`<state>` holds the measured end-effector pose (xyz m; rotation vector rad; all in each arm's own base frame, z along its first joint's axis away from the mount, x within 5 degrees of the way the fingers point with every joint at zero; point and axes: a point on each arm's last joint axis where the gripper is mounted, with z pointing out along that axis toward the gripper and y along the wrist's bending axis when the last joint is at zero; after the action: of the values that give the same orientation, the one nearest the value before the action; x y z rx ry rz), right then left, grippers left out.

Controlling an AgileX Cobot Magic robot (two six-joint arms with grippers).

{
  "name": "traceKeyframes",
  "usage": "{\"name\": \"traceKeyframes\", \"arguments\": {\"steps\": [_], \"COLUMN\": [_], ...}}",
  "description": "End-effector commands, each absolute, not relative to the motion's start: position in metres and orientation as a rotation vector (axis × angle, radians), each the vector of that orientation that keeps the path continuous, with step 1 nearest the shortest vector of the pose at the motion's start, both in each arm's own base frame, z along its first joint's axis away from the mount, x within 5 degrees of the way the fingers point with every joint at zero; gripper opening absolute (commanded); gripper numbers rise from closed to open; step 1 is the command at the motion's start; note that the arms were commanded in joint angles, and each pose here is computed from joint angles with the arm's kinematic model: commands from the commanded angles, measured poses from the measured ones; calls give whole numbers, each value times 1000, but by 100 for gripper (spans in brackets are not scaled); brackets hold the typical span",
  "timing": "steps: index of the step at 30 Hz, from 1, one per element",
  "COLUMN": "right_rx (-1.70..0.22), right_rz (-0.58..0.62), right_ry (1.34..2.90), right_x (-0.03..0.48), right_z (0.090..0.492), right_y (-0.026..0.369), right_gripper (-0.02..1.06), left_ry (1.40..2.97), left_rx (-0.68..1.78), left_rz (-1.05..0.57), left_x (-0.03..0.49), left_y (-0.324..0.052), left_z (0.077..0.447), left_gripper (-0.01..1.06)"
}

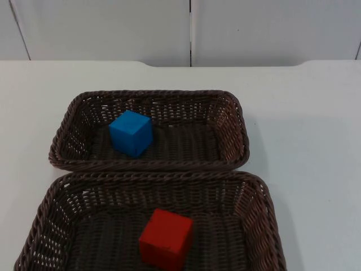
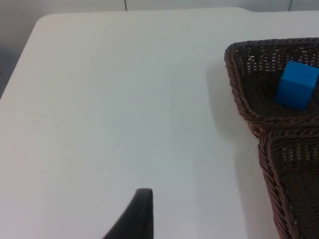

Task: Pick up one cube with the left hand and place it into the upper basket. Pick up one cube with the right hand and place it into the lower basket.

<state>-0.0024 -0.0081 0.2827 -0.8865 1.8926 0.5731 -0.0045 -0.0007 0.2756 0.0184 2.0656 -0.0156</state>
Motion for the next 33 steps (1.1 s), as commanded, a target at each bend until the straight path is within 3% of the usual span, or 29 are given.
{"name": "traceKeyframes", "arguments": {"steps": [1,11,33], "right_rx": [-894,-831,-381], "right_rz": [570,531,268], "right_ry": [1893,1914,2019], "right_x": [-2,-3,-6], "right_z": [281,281,281], "right_y": [-8,-8,-5], "right_gripper": [105,105,105], "left_ry": [2065,2065,2065], "left_rx": [15,15,15], "left_rz": [-22,-21,-21], "left_x": [-5,-5,-5], "left_y": [-1,-1,-1], "left_z": [274,274,274], "left_gripper": [105,105,105]}}
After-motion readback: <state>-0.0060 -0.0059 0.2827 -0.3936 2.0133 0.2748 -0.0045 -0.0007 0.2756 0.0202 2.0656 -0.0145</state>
